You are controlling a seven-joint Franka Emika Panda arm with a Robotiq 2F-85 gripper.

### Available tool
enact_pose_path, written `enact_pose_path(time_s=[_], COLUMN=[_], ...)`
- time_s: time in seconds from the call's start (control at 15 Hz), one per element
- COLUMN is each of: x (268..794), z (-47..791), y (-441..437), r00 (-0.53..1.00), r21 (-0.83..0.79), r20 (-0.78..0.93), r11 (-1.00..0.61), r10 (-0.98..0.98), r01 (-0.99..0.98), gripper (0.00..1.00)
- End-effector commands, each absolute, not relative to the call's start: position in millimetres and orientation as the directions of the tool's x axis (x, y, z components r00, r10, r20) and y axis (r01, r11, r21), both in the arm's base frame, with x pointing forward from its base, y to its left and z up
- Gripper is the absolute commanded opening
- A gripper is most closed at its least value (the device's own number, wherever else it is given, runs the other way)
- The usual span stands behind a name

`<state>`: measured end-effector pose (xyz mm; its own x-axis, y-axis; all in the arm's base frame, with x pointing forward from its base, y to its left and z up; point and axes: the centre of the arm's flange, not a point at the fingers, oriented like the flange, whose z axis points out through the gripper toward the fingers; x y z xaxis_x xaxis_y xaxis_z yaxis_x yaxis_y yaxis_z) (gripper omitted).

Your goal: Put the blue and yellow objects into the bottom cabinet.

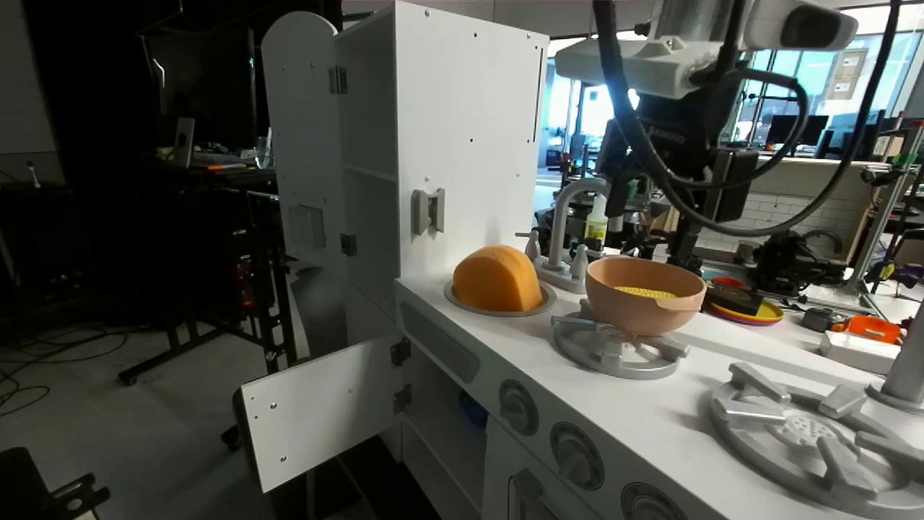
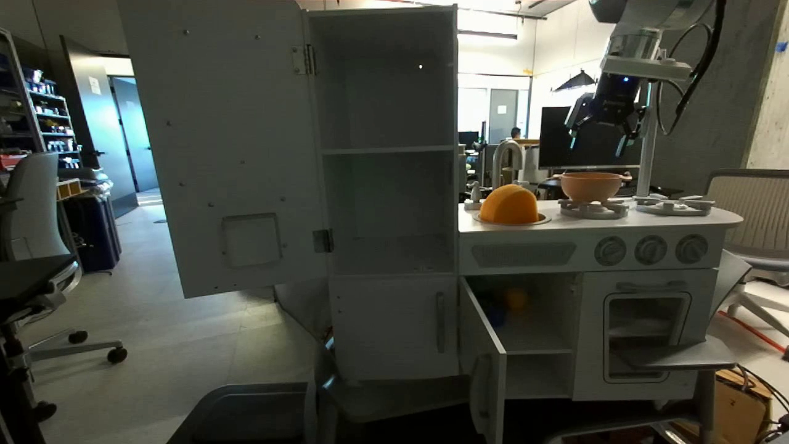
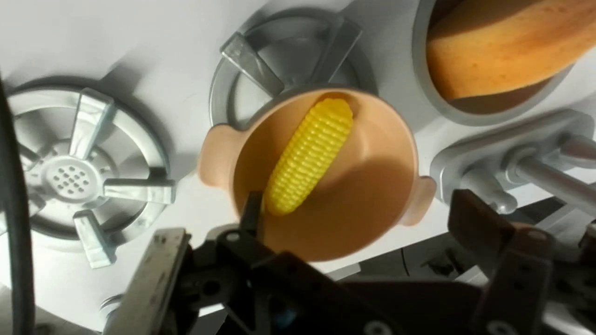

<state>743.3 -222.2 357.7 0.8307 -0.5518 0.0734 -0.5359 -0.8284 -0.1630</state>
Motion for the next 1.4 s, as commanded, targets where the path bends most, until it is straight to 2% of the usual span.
enact_pose_path(time_s=[0.0,0.53,1.0,1.33], x=[770.9,790.0,786.3,793.2], z=[372.2,341.0,333.0,329.3], y=[-230.9,-230.6,-236.8,-238.8], r00=[0.815,0.789,0.806,0.799], r21=[-0.152,-0.105,-0.010,-0.025], r20=[0.039,-0.019,-0.023,-0.007], r11=[-0.810,-0.783,-0.806,-0.798], r10=[-0.578,-0.615,-0.591,-0.602], r01=[-0.566,-0.613,-0.591,-0.602], gripper=[1.00,1.00,1.00,1.00])
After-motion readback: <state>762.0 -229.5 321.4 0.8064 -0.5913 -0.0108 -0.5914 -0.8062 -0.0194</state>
